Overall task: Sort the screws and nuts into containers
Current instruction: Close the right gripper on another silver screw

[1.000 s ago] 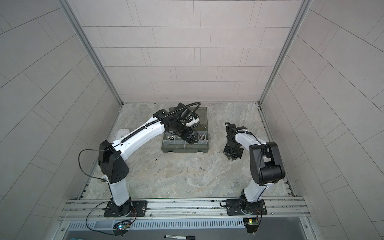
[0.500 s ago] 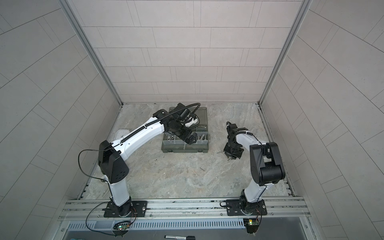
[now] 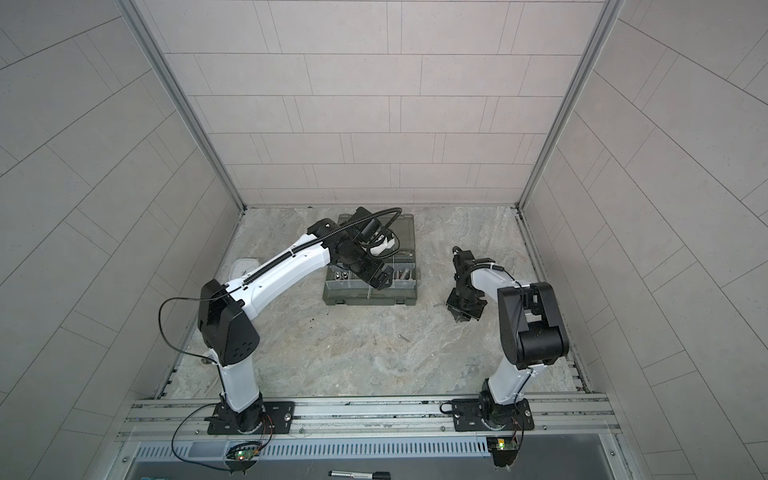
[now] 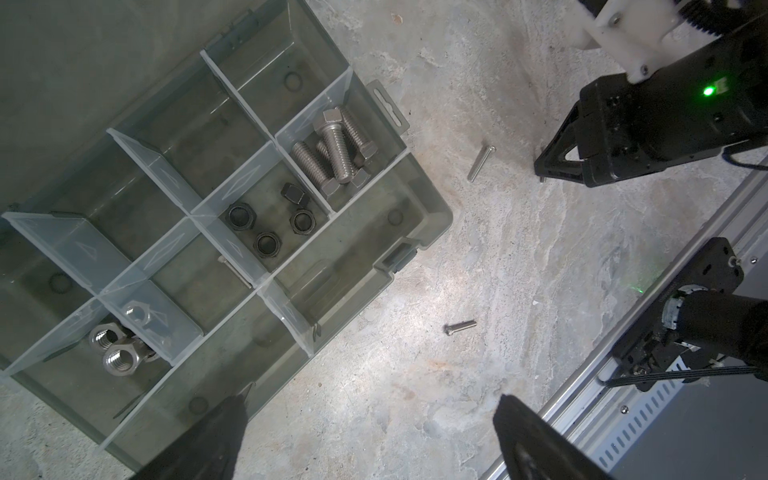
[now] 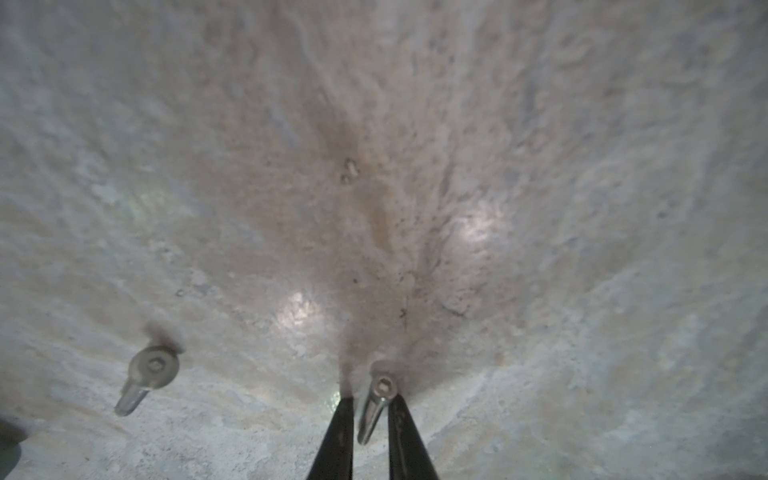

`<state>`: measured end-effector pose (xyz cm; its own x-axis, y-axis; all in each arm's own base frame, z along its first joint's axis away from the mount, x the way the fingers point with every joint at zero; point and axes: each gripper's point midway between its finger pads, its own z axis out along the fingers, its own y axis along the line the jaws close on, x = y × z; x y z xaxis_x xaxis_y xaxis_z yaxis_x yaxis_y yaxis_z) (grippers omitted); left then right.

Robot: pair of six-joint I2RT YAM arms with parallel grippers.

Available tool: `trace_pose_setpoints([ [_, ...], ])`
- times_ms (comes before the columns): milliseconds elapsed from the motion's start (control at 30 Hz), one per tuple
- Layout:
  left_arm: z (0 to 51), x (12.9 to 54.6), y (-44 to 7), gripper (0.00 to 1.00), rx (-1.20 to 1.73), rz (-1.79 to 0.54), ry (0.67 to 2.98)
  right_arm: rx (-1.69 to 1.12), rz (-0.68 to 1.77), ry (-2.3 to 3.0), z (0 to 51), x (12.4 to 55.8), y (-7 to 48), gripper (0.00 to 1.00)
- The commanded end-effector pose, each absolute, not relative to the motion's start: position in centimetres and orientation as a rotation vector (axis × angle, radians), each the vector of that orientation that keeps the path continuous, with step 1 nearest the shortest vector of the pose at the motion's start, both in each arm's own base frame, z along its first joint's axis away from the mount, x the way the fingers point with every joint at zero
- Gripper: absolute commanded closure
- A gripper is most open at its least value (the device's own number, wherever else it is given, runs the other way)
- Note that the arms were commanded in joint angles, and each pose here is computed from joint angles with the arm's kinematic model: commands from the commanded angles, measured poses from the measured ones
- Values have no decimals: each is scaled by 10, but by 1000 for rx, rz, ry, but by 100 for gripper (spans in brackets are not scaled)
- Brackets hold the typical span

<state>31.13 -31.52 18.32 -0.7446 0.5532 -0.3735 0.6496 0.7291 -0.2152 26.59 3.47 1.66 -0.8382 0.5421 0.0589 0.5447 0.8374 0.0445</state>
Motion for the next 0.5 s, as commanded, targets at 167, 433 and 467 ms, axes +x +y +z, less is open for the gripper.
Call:
trace_pose_setpoints([
  [167, 183, 311, -304, 0, 954, -417, 2659, -871, -45, -2922, 7, 251, 31, 100],
  [433, 182, 312, -289, 0, 908, -374, 2676, -802, 2, -3007, 39, 265, 26, 100],
  [467, 182, 314, -286, 0, 885, -378, 2676, -796, -3, -3026, 45, 269, 27, 100],
])
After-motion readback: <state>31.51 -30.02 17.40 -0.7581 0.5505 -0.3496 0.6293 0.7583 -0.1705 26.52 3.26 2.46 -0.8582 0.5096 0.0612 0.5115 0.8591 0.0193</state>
